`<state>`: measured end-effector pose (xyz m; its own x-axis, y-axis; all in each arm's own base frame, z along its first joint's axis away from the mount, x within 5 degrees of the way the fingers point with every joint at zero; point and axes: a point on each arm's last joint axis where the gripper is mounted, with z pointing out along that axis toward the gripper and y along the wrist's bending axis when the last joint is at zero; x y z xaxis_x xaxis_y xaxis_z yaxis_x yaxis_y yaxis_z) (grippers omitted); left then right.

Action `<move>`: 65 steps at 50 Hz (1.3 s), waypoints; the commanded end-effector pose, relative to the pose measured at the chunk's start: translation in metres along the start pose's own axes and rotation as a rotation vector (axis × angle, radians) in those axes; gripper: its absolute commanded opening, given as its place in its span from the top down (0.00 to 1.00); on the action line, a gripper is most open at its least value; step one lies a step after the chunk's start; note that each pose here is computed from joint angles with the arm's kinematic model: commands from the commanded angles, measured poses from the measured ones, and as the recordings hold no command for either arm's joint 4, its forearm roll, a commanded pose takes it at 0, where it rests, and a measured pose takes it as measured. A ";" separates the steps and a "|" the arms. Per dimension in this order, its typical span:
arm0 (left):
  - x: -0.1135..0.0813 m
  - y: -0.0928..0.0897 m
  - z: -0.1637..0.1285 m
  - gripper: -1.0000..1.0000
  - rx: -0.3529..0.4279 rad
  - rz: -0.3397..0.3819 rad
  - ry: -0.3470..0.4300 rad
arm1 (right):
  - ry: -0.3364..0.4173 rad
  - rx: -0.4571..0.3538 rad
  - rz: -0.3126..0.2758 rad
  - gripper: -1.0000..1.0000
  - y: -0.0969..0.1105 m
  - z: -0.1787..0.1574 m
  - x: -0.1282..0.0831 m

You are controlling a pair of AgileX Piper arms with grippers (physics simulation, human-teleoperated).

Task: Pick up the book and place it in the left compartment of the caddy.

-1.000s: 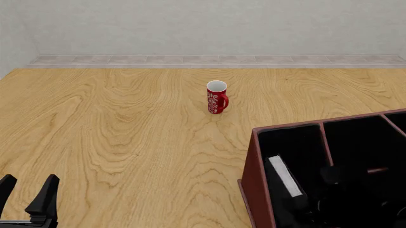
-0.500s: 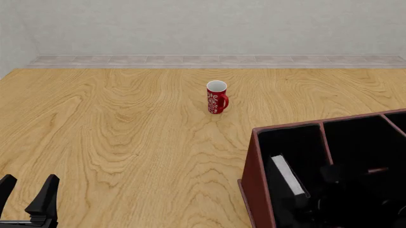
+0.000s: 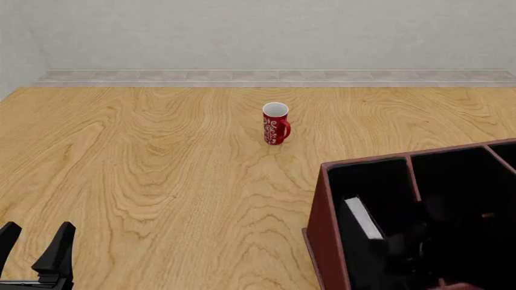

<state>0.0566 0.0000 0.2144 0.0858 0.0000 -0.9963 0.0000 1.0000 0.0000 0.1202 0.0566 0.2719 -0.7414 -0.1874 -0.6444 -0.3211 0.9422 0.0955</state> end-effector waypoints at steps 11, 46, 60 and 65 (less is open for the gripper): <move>0.000 0.000 0.000 0.00 0.000 0.000 0.000 | -0.037 -0.010 -0.041 0.00 0.004 -0.042 -0.018; 0.000 0.000 0.000 0.00 0.000 0.000 0.000 | -0.113 -0.022 -0.090 0.00 0.010 -0.090 -0.055; 0.000 0.000 0.000 0.00 0.000 0.000 0.000 | -0.190 -0.027 -0.114 0.00 0.013 -0.112 -0.081; 0.000 0.000 0.000 0.00 0.000 0.000 0.000 | -0.212 -0.024 -0.118 0.00 0.013 -0.118 -0.085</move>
<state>0.0566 0.0000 0.2144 0.0858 0.0000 -0.9963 0.0000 1.0000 0.0000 0.1083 0.0524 0.3992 -0.5952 -0.2348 -0.7685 -0.4075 0.9125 0.0368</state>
